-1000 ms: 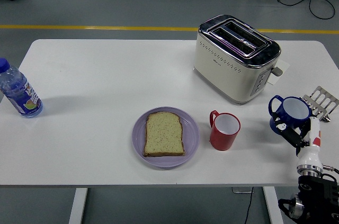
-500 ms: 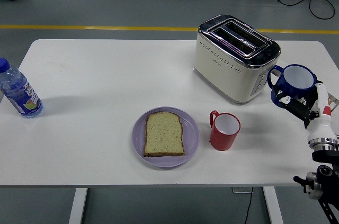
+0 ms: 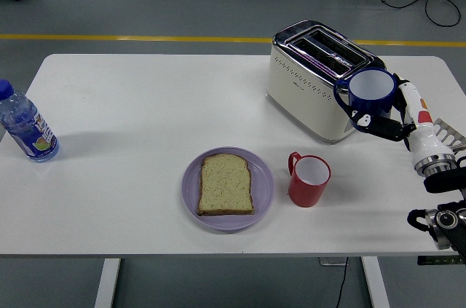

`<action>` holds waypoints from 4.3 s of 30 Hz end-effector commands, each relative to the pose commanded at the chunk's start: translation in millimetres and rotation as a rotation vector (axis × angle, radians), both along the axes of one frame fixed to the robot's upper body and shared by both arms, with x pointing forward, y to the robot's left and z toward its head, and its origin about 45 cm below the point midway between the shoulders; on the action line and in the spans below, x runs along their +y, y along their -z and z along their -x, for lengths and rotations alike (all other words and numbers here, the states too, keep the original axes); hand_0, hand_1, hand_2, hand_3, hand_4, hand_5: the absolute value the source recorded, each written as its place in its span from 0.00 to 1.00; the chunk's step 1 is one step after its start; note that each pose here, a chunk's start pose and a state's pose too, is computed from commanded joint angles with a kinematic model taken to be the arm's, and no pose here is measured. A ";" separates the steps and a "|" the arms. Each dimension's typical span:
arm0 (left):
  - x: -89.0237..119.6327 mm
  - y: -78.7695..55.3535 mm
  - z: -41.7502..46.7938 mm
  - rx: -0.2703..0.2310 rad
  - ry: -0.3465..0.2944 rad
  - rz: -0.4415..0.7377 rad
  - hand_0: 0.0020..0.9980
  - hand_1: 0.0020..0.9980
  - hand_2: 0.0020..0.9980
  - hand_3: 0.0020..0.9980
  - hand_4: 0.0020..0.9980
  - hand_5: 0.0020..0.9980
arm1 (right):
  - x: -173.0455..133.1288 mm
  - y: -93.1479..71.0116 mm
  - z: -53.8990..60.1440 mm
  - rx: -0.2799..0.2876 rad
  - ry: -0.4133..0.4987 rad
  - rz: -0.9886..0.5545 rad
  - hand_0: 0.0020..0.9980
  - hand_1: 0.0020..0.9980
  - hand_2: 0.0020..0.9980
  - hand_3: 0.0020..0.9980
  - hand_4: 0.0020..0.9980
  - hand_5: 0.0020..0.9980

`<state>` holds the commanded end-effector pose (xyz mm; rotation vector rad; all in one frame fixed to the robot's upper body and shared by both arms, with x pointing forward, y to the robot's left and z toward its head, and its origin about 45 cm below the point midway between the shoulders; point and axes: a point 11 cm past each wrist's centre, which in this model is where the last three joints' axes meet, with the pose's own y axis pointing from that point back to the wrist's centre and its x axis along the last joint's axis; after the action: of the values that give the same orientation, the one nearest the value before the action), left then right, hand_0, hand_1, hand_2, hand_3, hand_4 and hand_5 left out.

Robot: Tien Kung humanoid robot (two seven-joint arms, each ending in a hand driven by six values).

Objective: Pick up the cup,pour liquid into bread,place the cup on the desk

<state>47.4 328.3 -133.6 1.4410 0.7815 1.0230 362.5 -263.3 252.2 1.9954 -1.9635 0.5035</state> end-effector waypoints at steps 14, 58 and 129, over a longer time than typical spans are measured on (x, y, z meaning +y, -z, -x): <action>-0.2 0.2 1.8 0.003 -0.007 0.002 0.64 0.65 0.65 0.55 0.32 0.84 | 68.9 -4.2 -10.7 0.069 -0.164 0.224 0.40 0.26 0.45 0.50 0.85 0.00; 0.1 1.8 17.4 0.031 -0.013 0.002 0.63 0.65 0.66 0.55 0.32 0.85 | 175.1 -14.0 2.2 -0.298 -0.402 1.097 0.40 0.25 0.43 0.50 0.80 0.00; 0.4 1.9 18.9 0.032 -0.018 0.001 0.64 0.65 0.66 0.55 0.32 0.85 | 71.4 -55.5 -21.5 -0.189 -0.155 -0.086 0.50 0.34 0.48 0.53 0.67 0.00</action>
<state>28.5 328.7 -135.5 1.4543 0.8193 1.0154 384.0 -192.0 307.7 2.2397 -1.9761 0.6783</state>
